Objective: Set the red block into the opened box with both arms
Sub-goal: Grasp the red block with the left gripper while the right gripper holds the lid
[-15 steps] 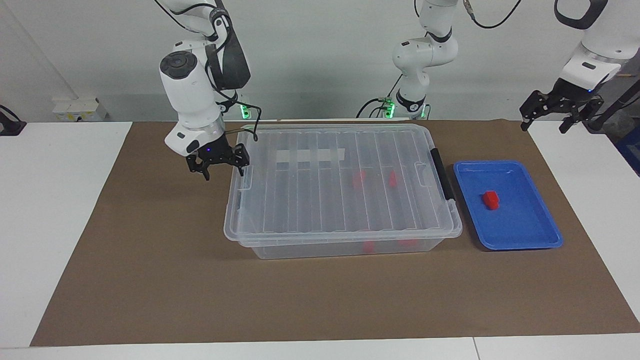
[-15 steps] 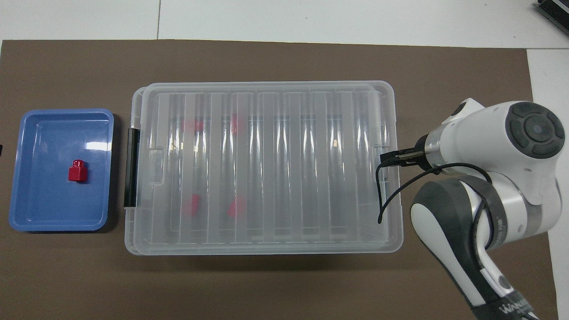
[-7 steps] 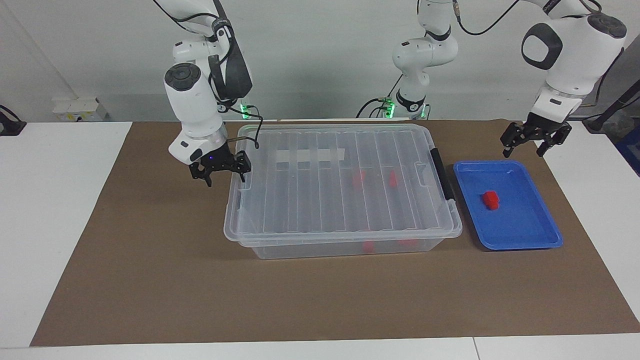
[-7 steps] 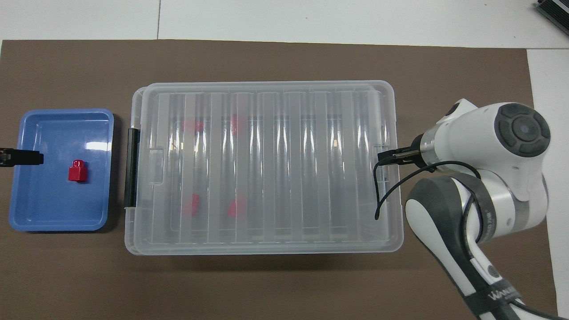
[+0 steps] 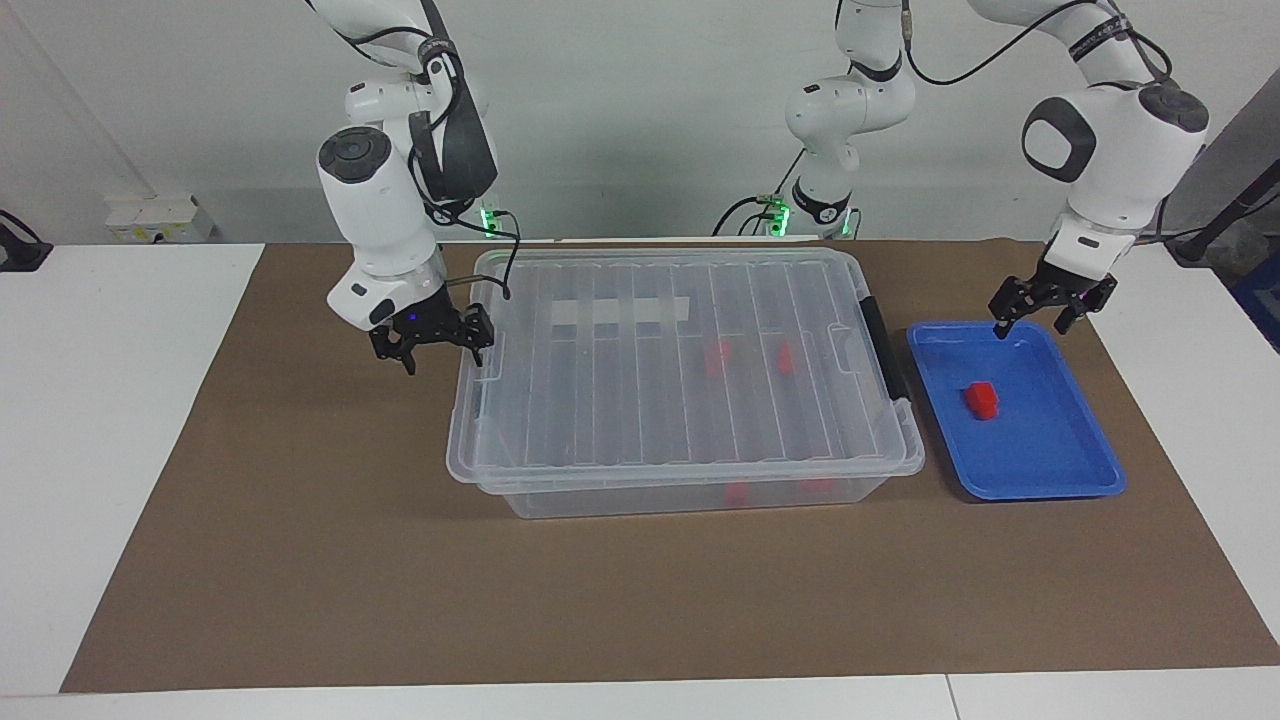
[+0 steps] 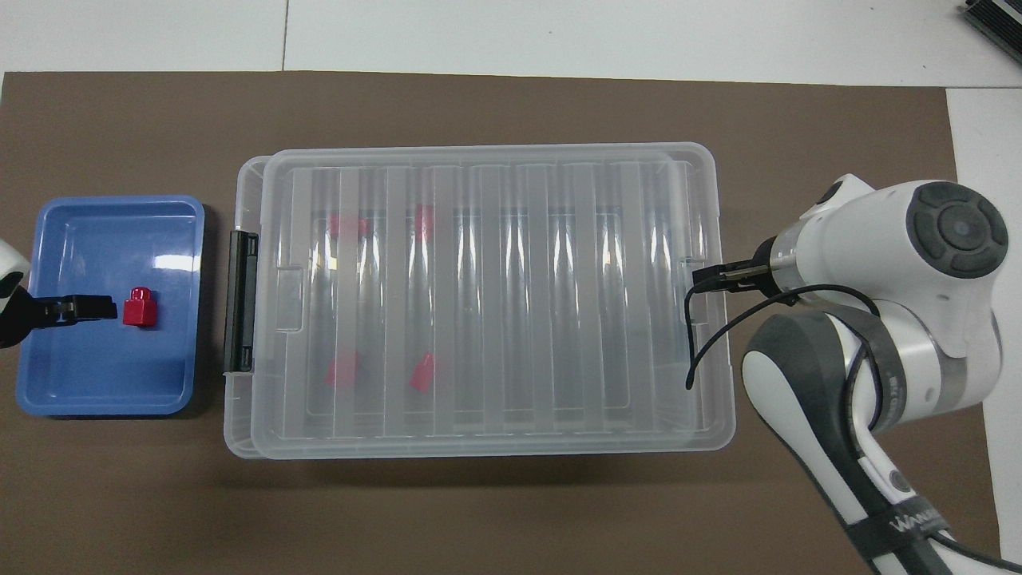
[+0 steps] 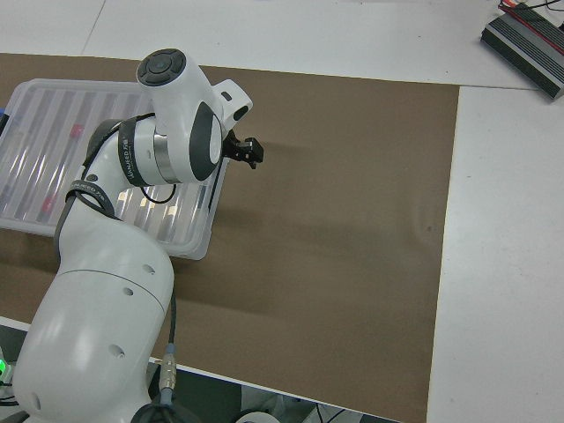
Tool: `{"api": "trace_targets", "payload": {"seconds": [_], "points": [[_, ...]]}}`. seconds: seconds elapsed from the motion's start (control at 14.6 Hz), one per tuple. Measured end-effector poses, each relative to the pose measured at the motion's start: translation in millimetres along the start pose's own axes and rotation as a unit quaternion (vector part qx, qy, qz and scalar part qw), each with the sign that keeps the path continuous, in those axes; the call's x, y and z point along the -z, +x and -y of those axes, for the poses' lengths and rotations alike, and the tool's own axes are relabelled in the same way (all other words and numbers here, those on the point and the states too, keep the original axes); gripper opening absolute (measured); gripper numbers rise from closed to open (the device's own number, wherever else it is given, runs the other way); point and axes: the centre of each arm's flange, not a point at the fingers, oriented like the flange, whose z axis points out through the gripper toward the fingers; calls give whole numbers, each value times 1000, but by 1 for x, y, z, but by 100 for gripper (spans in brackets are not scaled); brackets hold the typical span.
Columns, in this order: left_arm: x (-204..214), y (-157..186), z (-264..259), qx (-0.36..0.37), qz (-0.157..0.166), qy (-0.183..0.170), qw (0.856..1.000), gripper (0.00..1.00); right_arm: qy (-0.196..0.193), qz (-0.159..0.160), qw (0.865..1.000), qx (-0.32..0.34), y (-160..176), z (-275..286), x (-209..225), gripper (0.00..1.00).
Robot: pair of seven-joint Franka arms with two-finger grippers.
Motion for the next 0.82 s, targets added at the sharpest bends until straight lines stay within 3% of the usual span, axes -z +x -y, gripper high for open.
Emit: {"api": "trace_targets", "payload": {"seconds": [0.48,0.82], "points": [[-40,8,-1,48,-10,0,999,100,-13,1,1000,-19,2,-32,-1,100],[-73,13,-9,-6,-9,-1,1000,100,-17,7,999,-32,1,-50,-1,100]]}}
